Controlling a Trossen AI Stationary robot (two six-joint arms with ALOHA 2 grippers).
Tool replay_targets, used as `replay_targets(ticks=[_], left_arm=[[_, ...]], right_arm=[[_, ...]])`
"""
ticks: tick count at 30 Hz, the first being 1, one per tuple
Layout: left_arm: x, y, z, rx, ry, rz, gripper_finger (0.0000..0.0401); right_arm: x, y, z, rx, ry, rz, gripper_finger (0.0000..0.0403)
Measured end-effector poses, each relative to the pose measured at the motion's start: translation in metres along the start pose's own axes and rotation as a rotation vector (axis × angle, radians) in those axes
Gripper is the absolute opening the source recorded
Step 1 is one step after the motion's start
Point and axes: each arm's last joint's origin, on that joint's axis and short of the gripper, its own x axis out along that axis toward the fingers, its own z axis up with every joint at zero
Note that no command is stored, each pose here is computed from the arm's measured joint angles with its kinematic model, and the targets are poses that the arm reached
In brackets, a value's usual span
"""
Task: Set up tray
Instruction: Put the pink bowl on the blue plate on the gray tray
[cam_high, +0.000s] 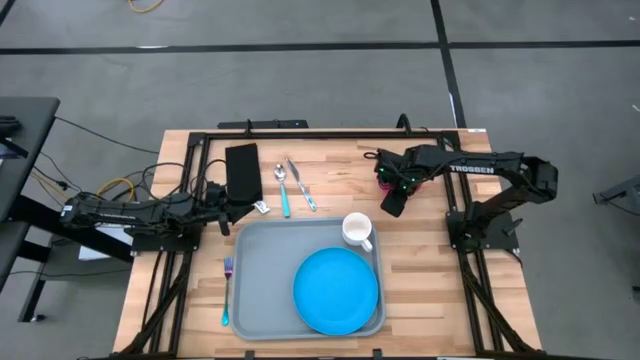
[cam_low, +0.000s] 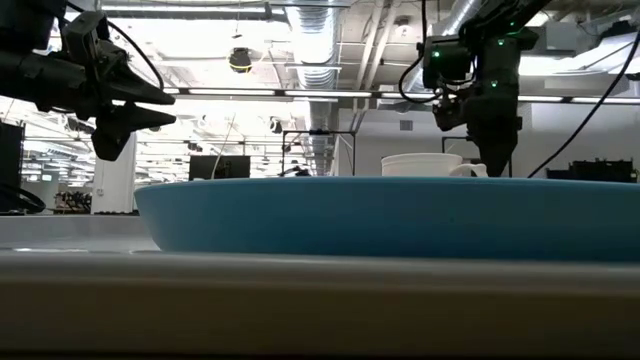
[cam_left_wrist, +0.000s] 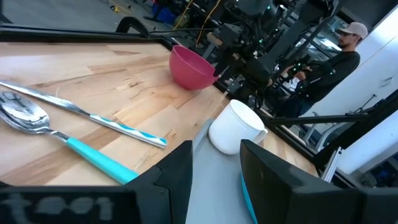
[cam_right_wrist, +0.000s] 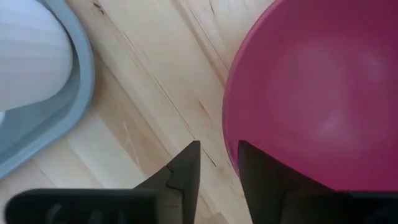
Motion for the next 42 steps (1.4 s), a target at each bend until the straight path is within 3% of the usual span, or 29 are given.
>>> replay_targets(ticks=[8, 23, 30, 42], left_arm=[[0.0000, 0.0000, 0.0000, -0.004, 0.000, 0.000, 0.0122], [0.0000, 0.0000, 0.0000, -0.004, 0.001, -0.001, 0.0122], [0.0000, 0.0000, 0.0000, -0.004, 0.000, -0.001, 0.0122], [0.0000, 0.0000, -0.0001, -0.004, 0.000, -0.001, 0.0122]], right_arm=[[0.0000, -0.0002, 0.0008, 0.000, -0.009, -0.010, 0.0007], [0.0002, -0.0007, 0.0008, 0.000, -0.012, -0.025, 0.0002], [0.0002, -0.0006, 0.0011, -0.001, -0.015, -0.024, 0.0032], [0.0001, -0.0014, 0.0011, -0.001, -0.019, -0.047, 0.0159]])
